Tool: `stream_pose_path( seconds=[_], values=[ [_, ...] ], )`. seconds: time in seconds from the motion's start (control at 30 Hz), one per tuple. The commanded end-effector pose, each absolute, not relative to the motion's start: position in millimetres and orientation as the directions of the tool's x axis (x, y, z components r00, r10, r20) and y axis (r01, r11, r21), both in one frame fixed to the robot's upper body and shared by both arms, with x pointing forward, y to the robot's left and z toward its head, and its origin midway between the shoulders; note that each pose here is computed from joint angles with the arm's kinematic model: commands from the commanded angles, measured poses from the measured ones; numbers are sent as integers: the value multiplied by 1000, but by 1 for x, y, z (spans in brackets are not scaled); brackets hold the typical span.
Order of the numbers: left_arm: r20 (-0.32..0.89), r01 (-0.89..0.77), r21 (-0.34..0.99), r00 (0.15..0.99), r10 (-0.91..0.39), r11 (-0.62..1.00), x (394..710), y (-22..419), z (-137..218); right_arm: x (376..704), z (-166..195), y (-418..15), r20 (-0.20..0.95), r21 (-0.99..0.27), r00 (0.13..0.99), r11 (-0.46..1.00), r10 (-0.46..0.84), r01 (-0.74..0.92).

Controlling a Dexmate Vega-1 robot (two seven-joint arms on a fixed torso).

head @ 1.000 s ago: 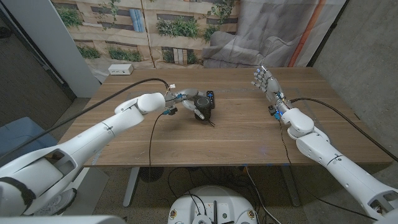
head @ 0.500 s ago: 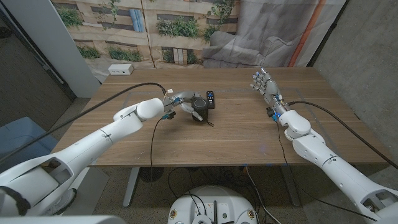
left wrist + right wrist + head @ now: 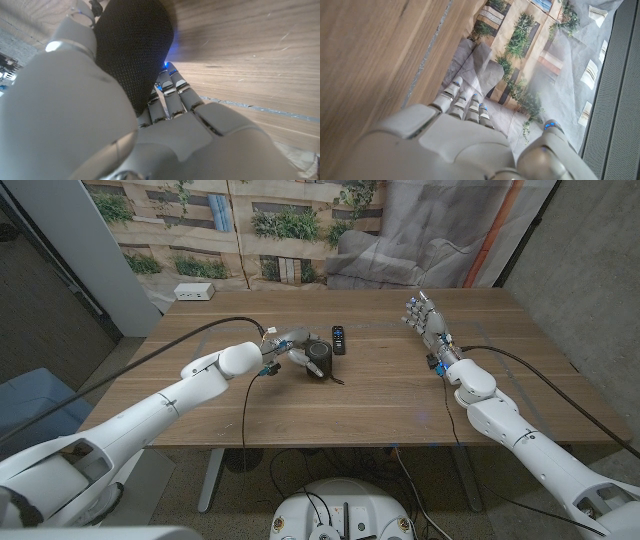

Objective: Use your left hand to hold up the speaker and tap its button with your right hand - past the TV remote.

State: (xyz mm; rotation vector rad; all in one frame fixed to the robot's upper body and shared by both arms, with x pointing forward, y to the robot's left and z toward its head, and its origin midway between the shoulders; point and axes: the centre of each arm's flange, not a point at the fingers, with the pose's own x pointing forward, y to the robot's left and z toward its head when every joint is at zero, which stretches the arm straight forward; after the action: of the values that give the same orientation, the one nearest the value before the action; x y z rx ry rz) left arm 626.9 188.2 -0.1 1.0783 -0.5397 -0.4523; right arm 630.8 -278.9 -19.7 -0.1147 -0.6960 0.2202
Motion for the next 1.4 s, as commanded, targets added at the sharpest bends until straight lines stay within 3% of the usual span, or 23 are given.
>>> stream_pose_path(
  seconds=[0.03,1.4],
  values=[
    [152,129,906,789,-596,402,626,187,-8,632,-25,-277,617,-171,753,973,229,-156],
    [-17,219,941,793,-609,259,627,198,5,630,-30,-275,619,-176,755,975,218,-137]
  ],
)
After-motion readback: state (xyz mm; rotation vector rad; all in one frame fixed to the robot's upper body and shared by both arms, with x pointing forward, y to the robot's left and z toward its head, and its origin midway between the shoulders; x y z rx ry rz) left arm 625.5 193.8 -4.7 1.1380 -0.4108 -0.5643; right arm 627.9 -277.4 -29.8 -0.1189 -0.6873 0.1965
